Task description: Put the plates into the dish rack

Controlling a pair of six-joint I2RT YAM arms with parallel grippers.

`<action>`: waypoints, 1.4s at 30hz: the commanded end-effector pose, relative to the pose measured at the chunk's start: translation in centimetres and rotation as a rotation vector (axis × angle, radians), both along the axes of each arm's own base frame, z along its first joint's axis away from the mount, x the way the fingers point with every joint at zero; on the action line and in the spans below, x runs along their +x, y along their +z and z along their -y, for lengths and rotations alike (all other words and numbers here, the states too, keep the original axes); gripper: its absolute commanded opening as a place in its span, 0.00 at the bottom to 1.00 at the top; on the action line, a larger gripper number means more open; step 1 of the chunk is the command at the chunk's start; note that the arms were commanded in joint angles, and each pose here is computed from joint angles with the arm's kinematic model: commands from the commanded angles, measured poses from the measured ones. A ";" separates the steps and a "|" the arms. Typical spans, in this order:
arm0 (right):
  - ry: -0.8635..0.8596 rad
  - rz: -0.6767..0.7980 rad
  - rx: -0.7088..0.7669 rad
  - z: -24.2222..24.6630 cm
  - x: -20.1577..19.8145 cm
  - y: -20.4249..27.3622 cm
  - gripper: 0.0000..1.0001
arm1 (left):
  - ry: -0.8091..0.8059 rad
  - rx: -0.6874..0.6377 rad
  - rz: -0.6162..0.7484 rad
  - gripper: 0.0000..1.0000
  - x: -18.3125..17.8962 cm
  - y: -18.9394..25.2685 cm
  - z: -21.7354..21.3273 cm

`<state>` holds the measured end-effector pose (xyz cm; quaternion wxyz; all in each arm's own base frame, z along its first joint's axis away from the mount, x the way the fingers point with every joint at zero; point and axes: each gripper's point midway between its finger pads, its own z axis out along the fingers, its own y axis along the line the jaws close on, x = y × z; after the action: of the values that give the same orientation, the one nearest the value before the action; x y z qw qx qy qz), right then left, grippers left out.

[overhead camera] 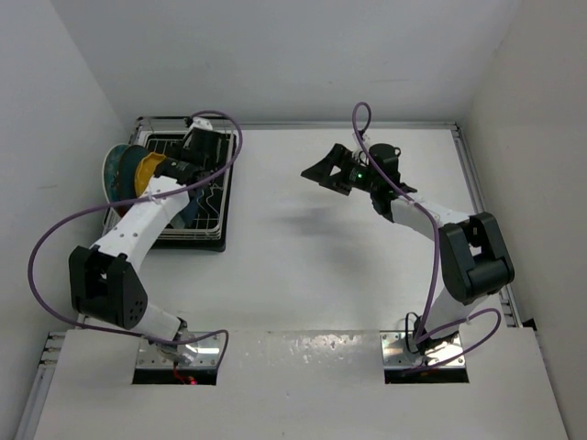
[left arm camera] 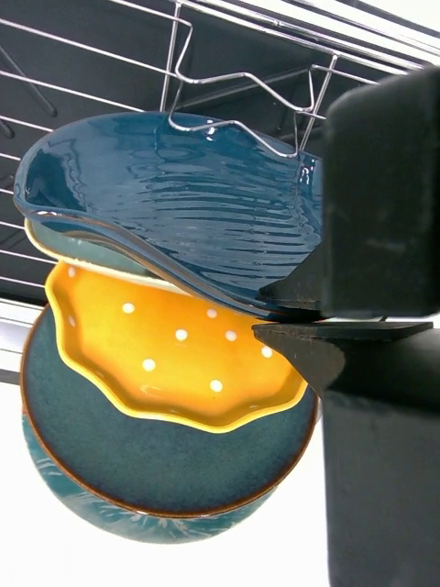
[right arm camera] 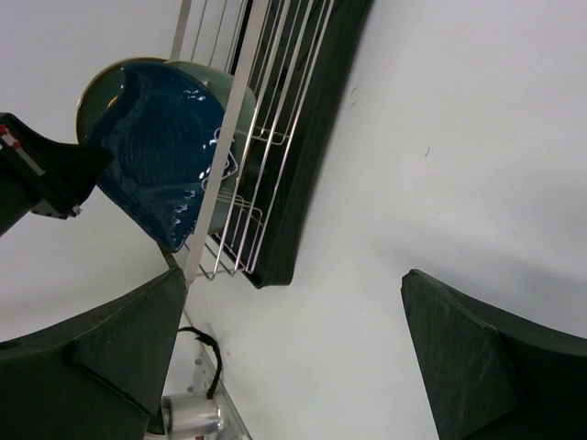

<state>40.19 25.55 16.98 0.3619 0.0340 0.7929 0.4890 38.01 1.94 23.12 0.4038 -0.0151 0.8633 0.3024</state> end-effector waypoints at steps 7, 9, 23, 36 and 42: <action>-0.010 0.089 0.036 0.1 0.4 3.0 1.00 | -0.116 -0.048 -0.147 0.10 -1.0 -5.5 2.8; -0.009 0.091 0.032 0.2 0.2 3.0 1.00 | -0.111 -0.053 -0.148 0.11 -0.7 -5.6 3.0; -0.023 0.075 0.023 0.9 -0.1 2.4 1.00 | -0.097 -0.096 -0.118 0.60 0.5 -2.6 1.9; 0.011 0.092 -0.008 0.8 -0.4 2.7 1.00 | -0.192 -0.184 0.087 0.93 1.7 8.7 1.0; -0.006 0.073 -0.278 3.4 -0.1 1.5 1.00 | -0.262 -0.247 0.152 0.92 -2.0 11.6 -2.0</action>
<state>39.50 23.97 15.90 0.3532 0.0176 0.8259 0.4392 39.13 3.22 33.23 0.4818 -0.0024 0.8607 0.1645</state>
